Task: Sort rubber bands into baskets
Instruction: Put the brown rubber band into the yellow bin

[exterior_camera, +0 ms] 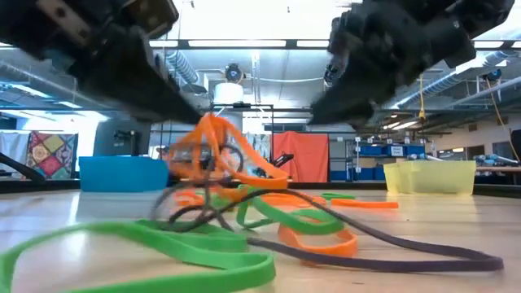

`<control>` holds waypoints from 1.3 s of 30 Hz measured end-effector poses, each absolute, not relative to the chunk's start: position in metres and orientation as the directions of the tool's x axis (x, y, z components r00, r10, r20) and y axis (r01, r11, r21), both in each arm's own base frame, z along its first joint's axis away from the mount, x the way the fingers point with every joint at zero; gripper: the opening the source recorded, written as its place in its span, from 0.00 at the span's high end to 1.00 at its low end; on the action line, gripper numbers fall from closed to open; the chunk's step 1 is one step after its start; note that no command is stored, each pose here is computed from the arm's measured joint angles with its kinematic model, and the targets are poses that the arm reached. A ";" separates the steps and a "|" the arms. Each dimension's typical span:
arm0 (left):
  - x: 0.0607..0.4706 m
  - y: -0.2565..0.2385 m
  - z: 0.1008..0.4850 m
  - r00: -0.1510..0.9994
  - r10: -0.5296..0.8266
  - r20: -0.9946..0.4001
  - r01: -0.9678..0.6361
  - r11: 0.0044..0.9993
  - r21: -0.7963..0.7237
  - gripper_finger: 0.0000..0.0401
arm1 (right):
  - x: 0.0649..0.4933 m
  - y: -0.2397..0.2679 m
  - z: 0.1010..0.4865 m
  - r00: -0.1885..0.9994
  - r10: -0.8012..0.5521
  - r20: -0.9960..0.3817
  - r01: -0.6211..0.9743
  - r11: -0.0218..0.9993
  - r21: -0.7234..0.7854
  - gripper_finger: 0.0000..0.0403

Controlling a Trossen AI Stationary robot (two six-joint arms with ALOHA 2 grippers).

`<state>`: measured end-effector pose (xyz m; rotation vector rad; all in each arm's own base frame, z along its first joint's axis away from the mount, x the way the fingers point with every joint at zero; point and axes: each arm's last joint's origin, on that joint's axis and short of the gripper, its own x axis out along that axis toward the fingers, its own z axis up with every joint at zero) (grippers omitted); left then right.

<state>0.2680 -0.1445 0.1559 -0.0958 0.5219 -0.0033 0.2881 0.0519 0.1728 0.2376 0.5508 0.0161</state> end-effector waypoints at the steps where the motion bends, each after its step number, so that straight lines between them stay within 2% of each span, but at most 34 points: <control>1: 0.268 -0.143 0.159 0.875 -0.005 -0.484 -0.035 0.997 -0.075 0.99 | 0.291 0.055 0.176 0.881 0.094 -0.465 0.023 0.971 0.238 0.48; 3: 0.269 -0.140 0.165 0.890 0.017 -0.456 -0.055 0.996 -0.071 0.99 | 0.296 0.062 0.181 0.914 0.122 -0.386 -0.029 0.971 0.238 0.48; 5: 0.271 -0.142 0.171 0.910 -0.023 -0.415 -0.031 0.992 -0.122 0.99 | 0.299 0.068 0.182 0.930 0.143 -0.339 -0.065 0.971 0.231 0.48; 8: 0.269 -0.147 0.167 0.861 -0.195 -0.469 0.121 0.976 -0.183 0.99 | 0.299 0.072 0.175 0.913 0.171 -0.370 -0.089 0.970 0.228 0.48; 10: 0.265 -0.147 0.160 0.807 -0.239 -0.541 0.137 0.965 -0.223 0.99 | 0.297 0.072 0.172 0.899 0.170 -0.405 -0.083 0.971 0.223 0.48; 18: 0.257 -0.152 0.149 0.746 -0.241 -0.621 0.115 0.965 -0.237 0.96 | 0.297 0.072 0.171 0.898 0.161 -0.410 -0.074 0.973 0.220 0.48; 30: 0.253 -0.153 0.140 0.709 -0.206 -0.674 0.064 0.971 -0.229 0.71 | 0.298 0.070 0.172 0.909 0.131 -0.397 -0.049 0.976 0.211 0.48; 35: 0.247 -0.150 0.133 0.654 -0.168 -0.738 0.007 0.976 -0.216 0.70 | 0.298 0.070 0.172 0.908 0.132 -0.397 -0.049 0.976 0.210 0.48; 39: 0.244 -0.155 0.133 0.640 -0.195 -0.744 0.019 0.971 -0.239 0.70 | 0.298 0.070 0.172 0.908 0.132 -0.397 -0.050 0.976 0.210 0.48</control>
